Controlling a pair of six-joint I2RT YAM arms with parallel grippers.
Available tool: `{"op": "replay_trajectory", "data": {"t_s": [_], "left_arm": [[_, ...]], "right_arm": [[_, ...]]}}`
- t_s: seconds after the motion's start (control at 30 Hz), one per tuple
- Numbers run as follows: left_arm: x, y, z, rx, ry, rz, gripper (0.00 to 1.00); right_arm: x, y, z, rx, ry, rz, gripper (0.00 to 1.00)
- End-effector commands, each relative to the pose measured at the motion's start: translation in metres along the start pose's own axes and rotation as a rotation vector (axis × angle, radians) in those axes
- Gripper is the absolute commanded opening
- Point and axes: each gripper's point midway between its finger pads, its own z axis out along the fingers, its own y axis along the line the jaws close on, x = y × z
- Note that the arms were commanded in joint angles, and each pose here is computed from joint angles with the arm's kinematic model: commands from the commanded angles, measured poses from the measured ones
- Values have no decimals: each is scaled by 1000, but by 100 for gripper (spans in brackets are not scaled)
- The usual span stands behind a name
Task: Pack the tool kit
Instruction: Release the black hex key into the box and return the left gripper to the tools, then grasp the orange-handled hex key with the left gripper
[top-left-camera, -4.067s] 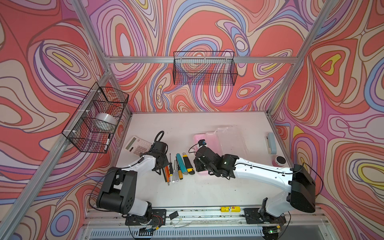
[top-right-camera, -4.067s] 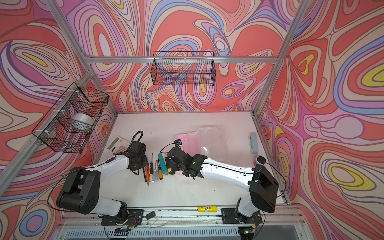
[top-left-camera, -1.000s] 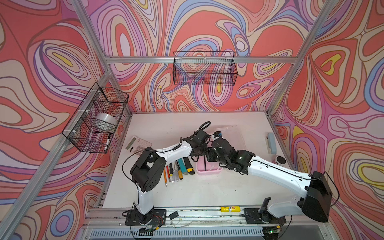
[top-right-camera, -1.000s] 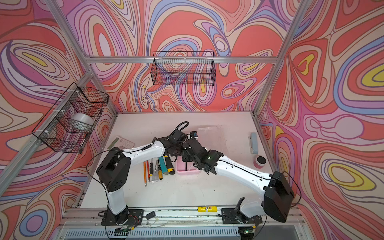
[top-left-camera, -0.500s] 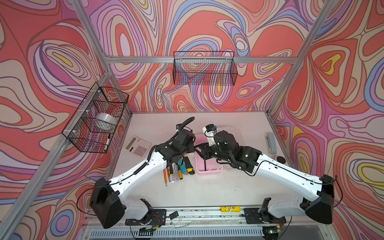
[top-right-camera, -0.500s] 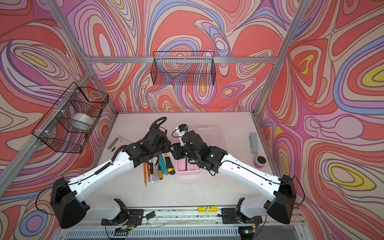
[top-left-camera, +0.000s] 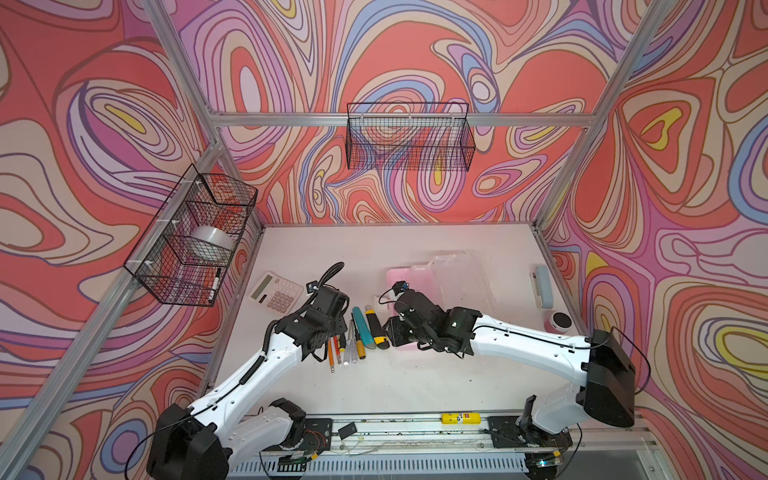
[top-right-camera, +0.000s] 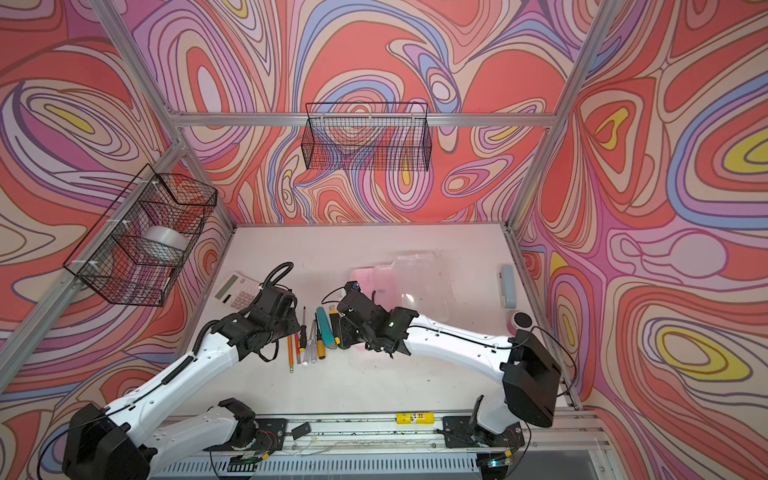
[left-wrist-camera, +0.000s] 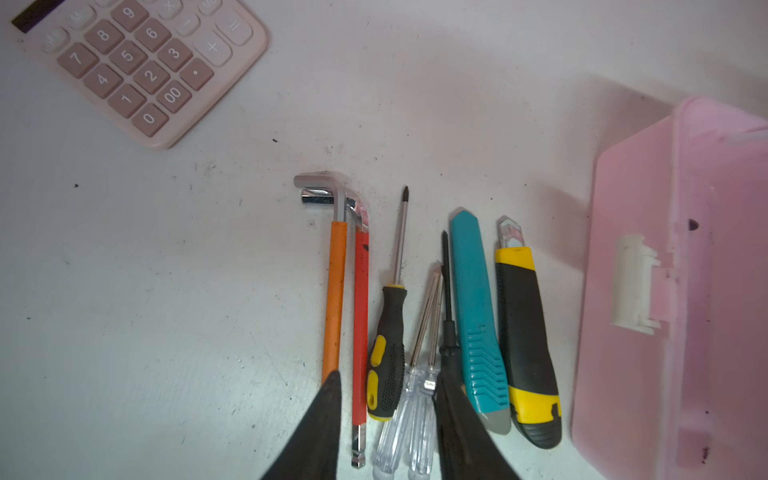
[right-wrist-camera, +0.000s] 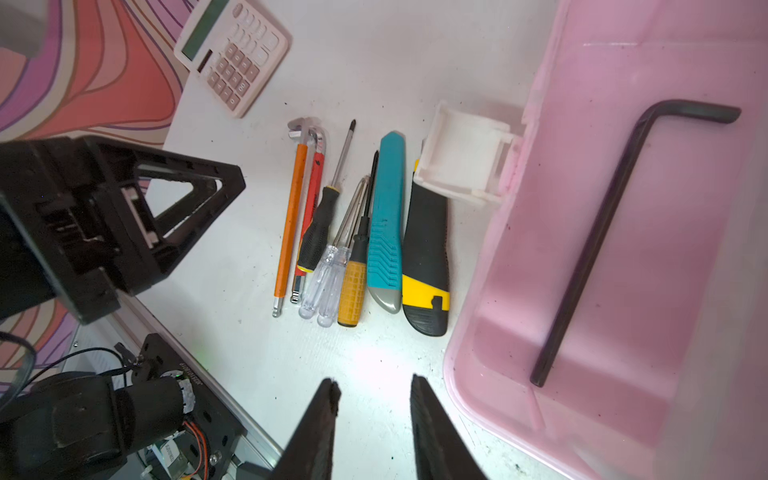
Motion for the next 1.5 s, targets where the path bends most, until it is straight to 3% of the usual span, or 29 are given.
{"op": "replay_trajectory", "data": {"t_s": [0.0, 0.53, 1.47], "left_arm": [[7, 7, 12, -18, 32, -8, 37], [18, 23, 61, -83, 114, -45, 33], [36, 39, 90, -126, 197, -56, 23]], "right_arm": [[1, 5, 4, -8, -16, 18, 32], [-3, -8, 4, 33, -80, 73, 32], [3, -11, 16, 46, -58, 105, 32]]}}
